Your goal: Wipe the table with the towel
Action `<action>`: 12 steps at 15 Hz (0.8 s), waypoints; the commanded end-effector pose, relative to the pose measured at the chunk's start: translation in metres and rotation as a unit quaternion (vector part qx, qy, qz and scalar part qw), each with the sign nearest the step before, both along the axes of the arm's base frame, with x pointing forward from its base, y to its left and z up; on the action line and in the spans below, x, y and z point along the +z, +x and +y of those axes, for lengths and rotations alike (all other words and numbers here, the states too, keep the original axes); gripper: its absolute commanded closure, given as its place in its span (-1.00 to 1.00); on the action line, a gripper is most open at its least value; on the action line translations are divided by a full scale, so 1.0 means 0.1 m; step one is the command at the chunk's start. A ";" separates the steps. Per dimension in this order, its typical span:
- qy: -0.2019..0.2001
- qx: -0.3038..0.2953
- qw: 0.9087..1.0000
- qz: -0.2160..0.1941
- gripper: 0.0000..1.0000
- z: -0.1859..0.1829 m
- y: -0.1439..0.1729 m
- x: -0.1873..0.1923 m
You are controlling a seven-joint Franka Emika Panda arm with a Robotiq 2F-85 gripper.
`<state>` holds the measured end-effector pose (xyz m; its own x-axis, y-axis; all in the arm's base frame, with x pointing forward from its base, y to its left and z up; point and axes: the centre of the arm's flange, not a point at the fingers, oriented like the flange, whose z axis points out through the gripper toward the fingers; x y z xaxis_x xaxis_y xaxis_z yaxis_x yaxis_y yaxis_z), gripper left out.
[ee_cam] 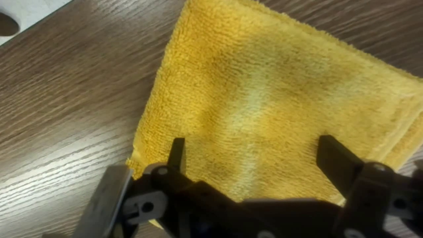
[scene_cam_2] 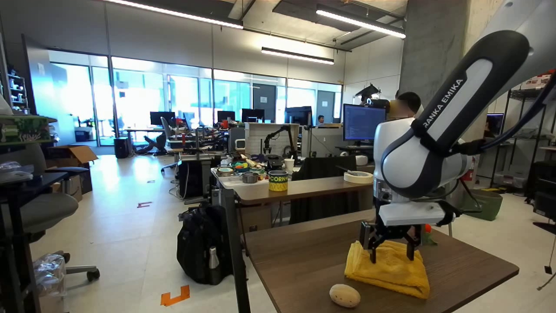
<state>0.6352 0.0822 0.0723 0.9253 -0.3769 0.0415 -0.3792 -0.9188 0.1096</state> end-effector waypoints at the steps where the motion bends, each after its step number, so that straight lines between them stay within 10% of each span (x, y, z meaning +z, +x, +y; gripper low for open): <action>1: 0.000 0.000 1.000 0.000 -1.00 0.00 0.00 0.00; 12: -0.058 -0.120 0.989 0.068 -1.00 -0.29 0.40 -0.95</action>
